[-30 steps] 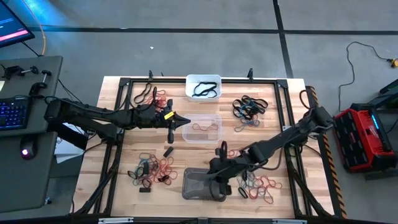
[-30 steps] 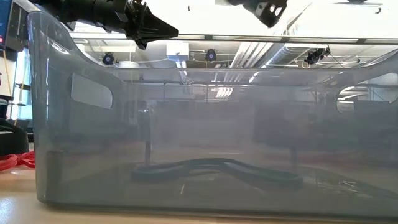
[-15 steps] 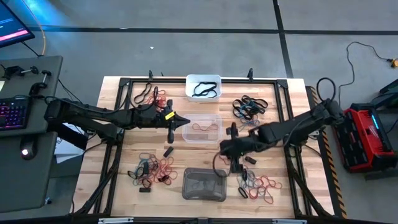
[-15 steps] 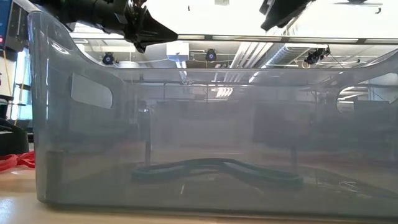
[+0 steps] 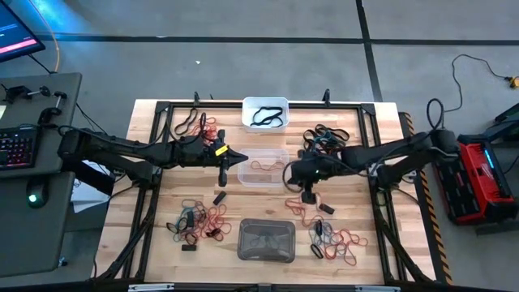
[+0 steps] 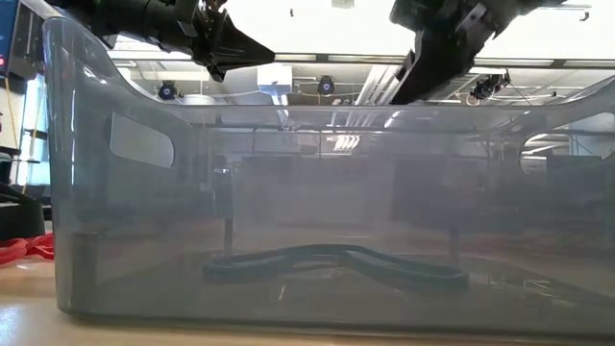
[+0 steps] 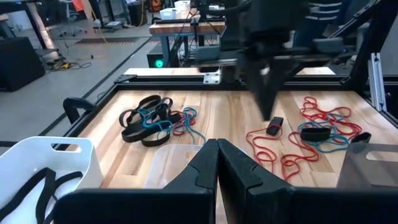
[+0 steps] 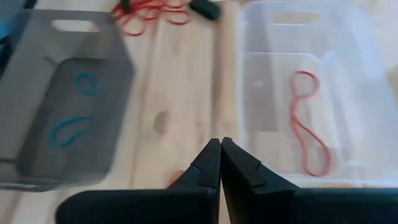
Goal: Sort rubber bands into baskets
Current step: Put the black rubber band into the white bin
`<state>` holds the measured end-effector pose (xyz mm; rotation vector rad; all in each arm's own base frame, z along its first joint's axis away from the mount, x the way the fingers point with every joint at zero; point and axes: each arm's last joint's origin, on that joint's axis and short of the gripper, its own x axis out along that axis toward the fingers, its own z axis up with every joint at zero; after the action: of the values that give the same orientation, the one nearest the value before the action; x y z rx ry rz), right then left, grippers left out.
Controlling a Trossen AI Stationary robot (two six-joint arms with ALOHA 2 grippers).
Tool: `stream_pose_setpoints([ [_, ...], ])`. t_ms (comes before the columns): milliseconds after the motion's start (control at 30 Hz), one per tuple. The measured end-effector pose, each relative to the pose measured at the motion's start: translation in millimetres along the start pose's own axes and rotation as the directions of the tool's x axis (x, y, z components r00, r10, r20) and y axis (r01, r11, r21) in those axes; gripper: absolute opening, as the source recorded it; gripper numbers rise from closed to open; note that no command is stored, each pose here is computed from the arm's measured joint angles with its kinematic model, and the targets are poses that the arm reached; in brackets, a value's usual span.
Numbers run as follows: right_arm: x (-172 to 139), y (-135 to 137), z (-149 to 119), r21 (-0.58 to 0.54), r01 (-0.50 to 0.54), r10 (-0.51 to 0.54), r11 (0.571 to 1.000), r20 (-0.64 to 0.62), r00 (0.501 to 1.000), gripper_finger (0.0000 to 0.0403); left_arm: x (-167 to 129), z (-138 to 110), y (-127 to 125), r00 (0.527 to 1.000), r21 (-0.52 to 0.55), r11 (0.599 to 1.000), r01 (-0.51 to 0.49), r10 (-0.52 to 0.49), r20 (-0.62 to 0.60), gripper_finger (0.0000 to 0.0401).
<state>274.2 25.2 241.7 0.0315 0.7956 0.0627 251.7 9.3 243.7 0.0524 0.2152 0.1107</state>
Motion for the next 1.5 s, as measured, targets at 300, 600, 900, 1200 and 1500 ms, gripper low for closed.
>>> stream_pose_setpoints([
  [300,-17,-39,-16,0.106,0.107,-0.112,0.989,0.051,0.992,0.0000,3,4,12,0.998,-0.030,0.999,-0.036,0.038,0.059,0.0000],
  [600,-22,-85,-28,0.182,0.263,-0.263,0.948,-0.021,0.964,0.0000,17,-9,29,0.999,-0.044,0.999,-0.028,0.029,0.022,0.0000],
  [900,-40,-132,-53,0.283,0.584,-0.536,0.761,-0.233,0.812,0.0018,29,-20,41,0.999,-0.052,0.998,-0.040,0.041,0.018,0.0000],
  [1200,-45,-171,-76,0.336,0.667,-0.557,0.665,-0.371,0.743,0.0125,34,-27,47,0.998,-0.058,0.996,-0.060,0.060,-0.013,0.0000],
  [1500,-21,-202,-104,0.324,0.655,-0.465,0.683,-0.498,0.732,0.0158,34,-27,45,0.998,-0.057,0.997,-0.054,0.053,-0.015,0.0000],
])
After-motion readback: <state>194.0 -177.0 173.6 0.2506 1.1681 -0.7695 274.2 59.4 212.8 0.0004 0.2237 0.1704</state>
